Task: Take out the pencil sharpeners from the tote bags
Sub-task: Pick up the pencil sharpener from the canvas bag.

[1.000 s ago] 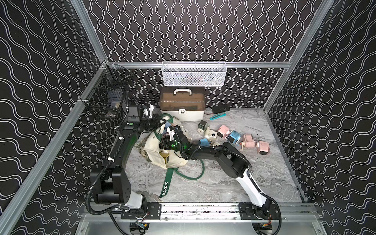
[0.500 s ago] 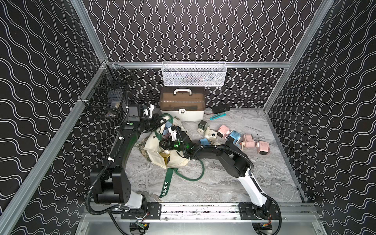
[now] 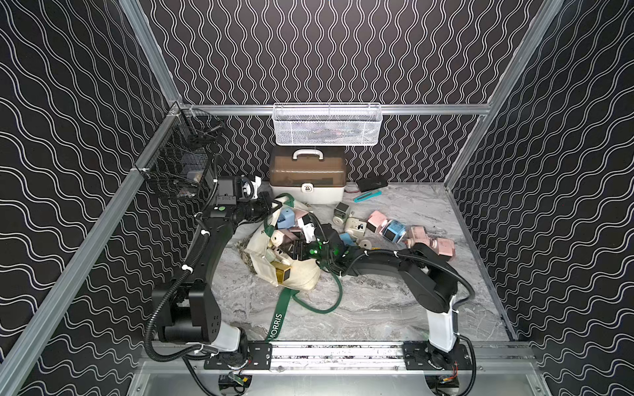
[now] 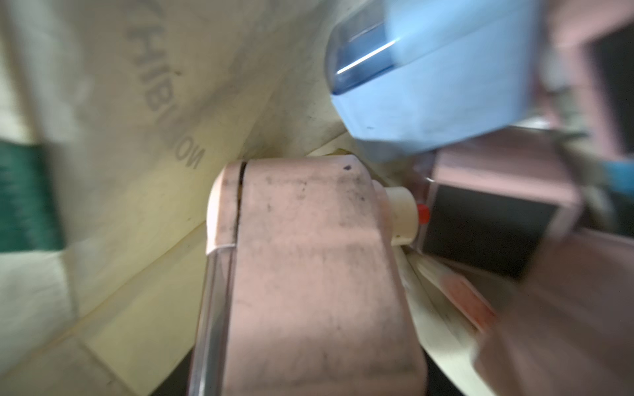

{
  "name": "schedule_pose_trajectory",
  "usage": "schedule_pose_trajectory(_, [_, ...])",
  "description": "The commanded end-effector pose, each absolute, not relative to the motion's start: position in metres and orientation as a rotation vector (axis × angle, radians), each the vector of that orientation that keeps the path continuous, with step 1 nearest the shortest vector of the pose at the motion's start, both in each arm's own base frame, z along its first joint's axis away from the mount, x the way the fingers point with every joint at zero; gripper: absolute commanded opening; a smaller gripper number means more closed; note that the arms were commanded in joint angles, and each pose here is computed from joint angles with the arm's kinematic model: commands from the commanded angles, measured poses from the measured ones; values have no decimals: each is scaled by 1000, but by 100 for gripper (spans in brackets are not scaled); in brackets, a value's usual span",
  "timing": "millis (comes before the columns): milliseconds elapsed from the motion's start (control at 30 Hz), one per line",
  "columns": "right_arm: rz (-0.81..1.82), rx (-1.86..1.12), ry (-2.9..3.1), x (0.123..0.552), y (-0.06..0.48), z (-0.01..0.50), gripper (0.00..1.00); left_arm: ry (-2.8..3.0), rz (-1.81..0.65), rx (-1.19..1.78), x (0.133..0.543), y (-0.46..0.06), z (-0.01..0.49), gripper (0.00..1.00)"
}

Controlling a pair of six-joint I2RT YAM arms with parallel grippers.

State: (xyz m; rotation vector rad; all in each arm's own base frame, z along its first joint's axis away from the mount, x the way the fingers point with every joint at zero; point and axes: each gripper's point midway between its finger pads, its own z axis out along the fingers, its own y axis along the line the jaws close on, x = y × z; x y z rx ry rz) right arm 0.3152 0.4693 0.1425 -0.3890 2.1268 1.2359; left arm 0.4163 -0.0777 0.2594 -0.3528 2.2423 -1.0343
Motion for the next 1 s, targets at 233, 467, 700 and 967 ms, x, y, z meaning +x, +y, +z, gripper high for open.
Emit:
schedule_pose_trajectory(233, [977,-549,2172,264,426,158,45,2208,-1002,-332,423,-72,267,0])
schedule_pose_trajectory(467, [929,-517,2136,236,378,192,45,2207,-1001,-335,422,-71,266,0])
schedule_pose_trajectory(700, [569,-235,2106,249,279,211,45,2200,-993,-334,422,-70,269,0])
schedule_pose_trajectory(967, [127,155,2159,263,170,160,46,2194,-994,-337,422,-68,270,0])
